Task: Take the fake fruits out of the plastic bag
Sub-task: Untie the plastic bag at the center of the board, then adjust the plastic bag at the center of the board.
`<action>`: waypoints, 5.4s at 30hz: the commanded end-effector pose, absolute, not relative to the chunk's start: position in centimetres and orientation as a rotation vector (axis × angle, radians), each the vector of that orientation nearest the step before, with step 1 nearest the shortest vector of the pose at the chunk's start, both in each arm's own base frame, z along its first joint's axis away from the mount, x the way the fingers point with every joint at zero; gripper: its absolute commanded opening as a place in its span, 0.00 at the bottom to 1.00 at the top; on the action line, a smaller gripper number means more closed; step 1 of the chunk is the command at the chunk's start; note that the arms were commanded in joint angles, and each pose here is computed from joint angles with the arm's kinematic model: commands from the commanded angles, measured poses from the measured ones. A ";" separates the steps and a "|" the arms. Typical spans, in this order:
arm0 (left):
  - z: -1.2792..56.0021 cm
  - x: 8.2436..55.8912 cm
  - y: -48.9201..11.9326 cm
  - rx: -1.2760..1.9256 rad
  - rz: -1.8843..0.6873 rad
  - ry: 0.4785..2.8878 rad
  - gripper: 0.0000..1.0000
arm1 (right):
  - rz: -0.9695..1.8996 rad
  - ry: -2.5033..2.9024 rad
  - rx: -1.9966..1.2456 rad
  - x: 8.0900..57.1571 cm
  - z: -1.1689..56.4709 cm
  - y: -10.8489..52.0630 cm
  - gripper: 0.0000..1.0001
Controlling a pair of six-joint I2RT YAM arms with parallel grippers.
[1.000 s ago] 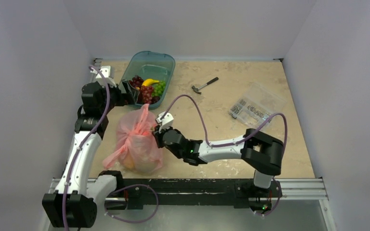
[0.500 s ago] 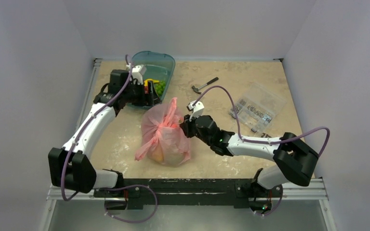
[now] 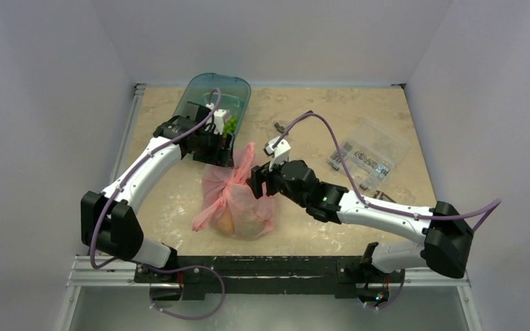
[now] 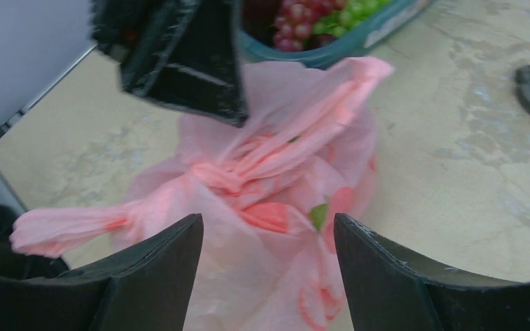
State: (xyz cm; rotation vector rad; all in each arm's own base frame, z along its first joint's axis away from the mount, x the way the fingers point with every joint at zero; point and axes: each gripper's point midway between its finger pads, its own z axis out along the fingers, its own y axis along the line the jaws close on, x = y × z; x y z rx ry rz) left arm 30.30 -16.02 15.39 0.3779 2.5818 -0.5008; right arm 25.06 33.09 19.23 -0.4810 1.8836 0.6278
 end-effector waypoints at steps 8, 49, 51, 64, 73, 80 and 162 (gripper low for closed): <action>15.9 30.1 -16.3 0.481 -0.466 2.585 0.50 | 0.686 1.899 -0.625 22.6 18.3 40.0 0.70; 20.2 33.3 -8.9 0.235 -0.148 2.331 0.00 | 0.842 1.604 -0.743 10.2 21.0 43.8 0.59; 20.4 33.2 -9.3 0.246 -0.177 2.327 0.00 | 0.880 1.626 -0.691 11.5 22.0 43.6 0.68; 21.5 32.8 -10.0 0.248 -0.236 2.301 0.01 | 1.068 1.952 -0.530 20.1 19.6 47.6 0.81; 26.0 31.0 -10.2 0.221 -0.275 2.084 0.54 | 0.982 2.025 -0.537 21.9 16.2 50.0 0.31; 29.7 24.4 -8.9 0.114 -0.363 1.949 0.97 | 1.162 2.015 -0.516 21.4 16.7 50.9 0.12; 26.8 27.8 -2.3 -0.054 -0.027 1.980 0.20 | 0.482 1.410 -0.799 12.1 24.1 49.9 0.99</action>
